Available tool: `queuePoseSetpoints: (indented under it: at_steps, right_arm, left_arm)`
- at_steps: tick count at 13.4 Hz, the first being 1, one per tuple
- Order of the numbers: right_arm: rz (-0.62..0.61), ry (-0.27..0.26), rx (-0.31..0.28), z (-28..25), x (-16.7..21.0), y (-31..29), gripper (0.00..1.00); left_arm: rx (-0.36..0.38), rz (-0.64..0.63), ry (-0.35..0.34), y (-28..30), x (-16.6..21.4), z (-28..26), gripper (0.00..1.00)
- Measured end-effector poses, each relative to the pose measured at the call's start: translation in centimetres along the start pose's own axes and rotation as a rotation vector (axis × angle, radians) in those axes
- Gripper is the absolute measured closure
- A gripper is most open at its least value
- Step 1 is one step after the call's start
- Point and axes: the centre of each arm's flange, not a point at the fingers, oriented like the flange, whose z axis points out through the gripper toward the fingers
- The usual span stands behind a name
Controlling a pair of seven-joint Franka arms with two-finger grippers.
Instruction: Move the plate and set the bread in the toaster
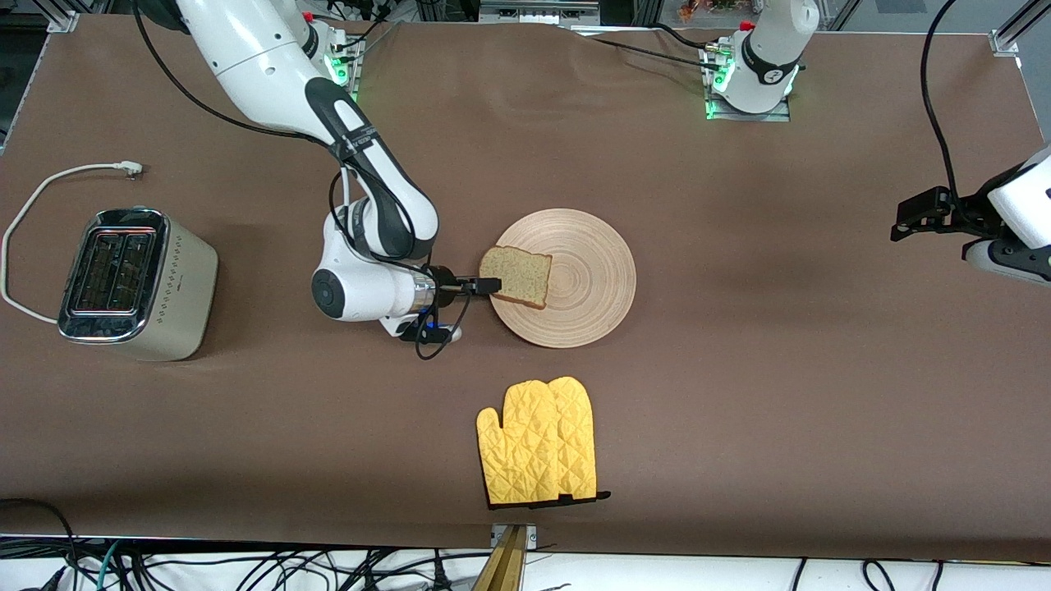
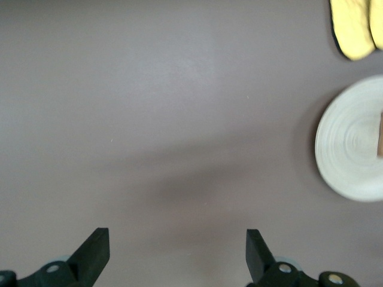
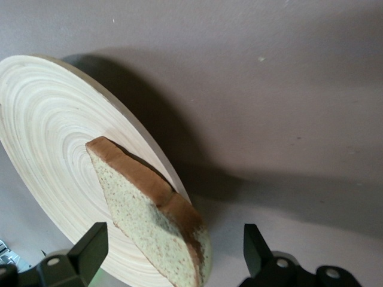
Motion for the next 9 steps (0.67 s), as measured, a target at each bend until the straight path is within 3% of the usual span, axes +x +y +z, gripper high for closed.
queuePoseSetpoints:
  at_steps: [2,3,9]
  right_arm:
    - [0.005,0.001,-0.001,0.5,0.1,0.2,0.00]
    - [0.007,0.001,-0.001,0.5,0.1,0.3,0.07]
    - [0.000,-0.003,-0.002,0.8,-0.1,-0.1,0.74]
  left_arm:
    - [0.008,-0.049,0.058,0.9,-0.7,0.4,0.00]
    - [0.008,-0.071,0.057,0.9,-1.4,0.7,0.00]
    - [0.006,-0.149,0.055,0.9,-2.8,0.9,0.00]
